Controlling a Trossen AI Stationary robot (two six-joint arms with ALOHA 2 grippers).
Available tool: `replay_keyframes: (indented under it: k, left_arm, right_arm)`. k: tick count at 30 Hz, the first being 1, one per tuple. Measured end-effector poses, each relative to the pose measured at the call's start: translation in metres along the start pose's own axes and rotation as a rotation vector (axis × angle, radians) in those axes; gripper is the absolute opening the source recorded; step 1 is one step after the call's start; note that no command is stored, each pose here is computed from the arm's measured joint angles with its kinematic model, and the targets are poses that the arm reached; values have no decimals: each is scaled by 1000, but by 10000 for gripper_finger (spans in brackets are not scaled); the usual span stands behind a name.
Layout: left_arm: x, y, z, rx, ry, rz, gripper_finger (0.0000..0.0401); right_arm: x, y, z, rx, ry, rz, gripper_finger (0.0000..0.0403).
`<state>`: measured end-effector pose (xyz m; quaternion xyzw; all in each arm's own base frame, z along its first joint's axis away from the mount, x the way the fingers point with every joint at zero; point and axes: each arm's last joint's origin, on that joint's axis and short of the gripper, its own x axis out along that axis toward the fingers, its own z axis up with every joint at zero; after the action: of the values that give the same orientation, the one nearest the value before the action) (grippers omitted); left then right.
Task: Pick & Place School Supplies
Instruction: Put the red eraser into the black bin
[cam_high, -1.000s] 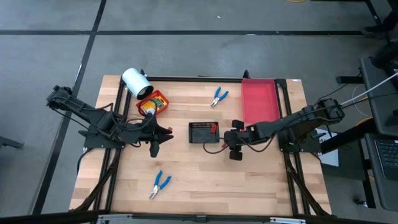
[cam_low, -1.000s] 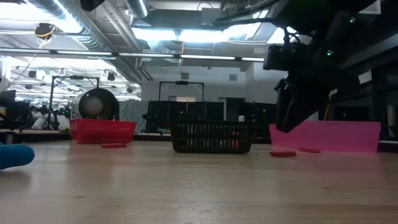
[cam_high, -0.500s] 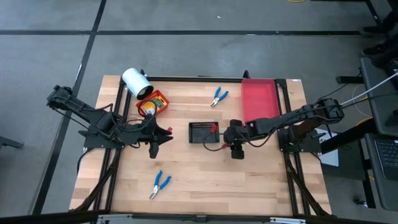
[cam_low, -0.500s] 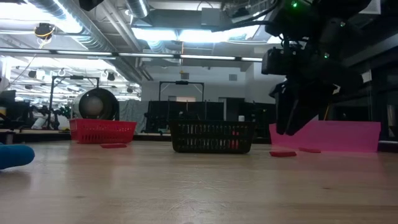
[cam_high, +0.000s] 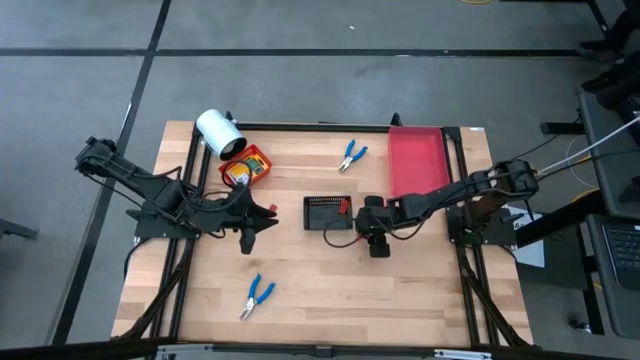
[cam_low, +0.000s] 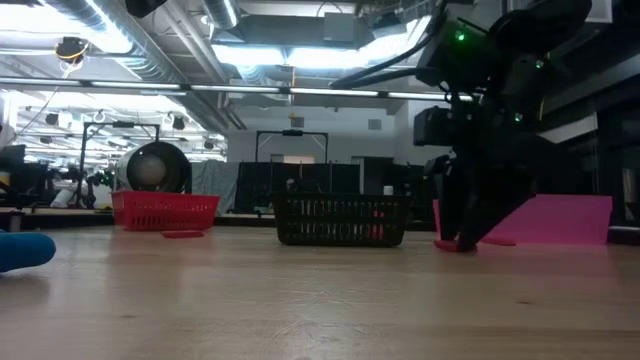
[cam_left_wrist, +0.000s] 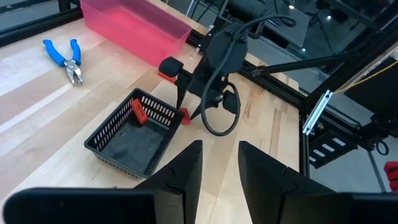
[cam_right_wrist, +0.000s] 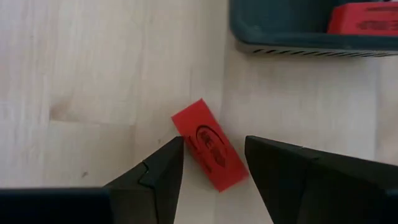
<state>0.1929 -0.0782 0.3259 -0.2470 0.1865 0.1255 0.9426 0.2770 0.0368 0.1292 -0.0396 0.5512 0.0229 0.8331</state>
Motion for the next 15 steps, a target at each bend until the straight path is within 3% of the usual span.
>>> replay_keyframes:
  k: [15]
  left_arm:
    - [0, 0, 1, -17, -5, -4, 100]
  right_arm:
    - [13, 5, 1, 50, 5, 3, 166]
